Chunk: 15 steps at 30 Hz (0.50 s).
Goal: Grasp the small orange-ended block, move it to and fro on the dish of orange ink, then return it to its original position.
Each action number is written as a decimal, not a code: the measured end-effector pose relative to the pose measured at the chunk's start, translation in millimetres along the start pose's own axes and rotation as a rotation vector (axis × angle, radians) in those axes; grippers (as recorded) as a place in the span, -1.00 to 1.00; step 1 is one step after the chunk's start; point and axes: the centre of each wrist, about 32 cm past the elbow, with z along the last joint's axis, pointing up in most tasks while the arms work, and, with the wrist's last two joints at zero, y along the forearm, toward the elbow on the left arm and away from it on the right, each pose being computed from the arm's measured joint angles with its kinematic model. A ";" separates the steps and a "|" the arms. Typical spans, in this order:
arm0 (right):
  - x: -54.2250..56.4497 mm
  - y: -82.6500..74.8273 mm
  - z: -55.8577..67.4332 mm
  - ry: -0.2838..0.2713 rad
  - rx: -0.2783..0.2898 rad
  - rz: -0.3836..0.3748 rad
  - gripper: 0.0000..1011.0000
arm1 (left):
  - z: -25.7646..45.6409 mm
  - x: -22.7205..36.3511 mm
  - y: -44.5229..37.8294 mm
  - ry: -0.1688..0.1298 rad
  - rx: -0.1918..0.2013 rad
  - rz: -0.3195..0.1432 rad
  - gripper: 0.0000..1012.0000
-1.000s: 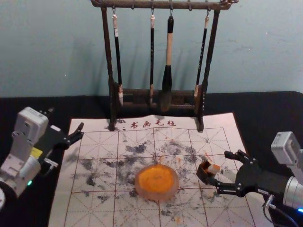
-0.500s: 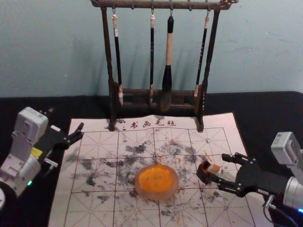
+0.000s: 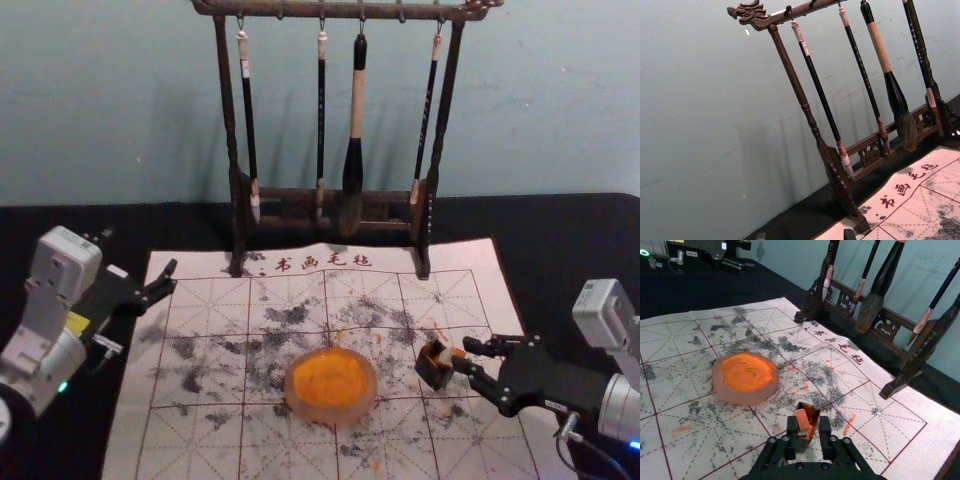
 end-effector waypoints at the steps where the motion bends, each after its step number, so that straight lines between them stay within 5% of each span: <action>1: 0.0 0.0 0.0 0.000 0.000 0.000 -0.47 | 0.0 0.0 0.0 0.000 0.000 0.000 0.98; 6: 0.0 0.0 0.0 0.000 0.000 0.000 -0.79 | 0.0 0.0 0.0 0.000 0.000 0.000 0.98; 15: 0.0 0.0 0.0 0.000 0.000 0.000 -0.84 | 0.0 0.0 0.0 0.000 0.000 0.000 0.98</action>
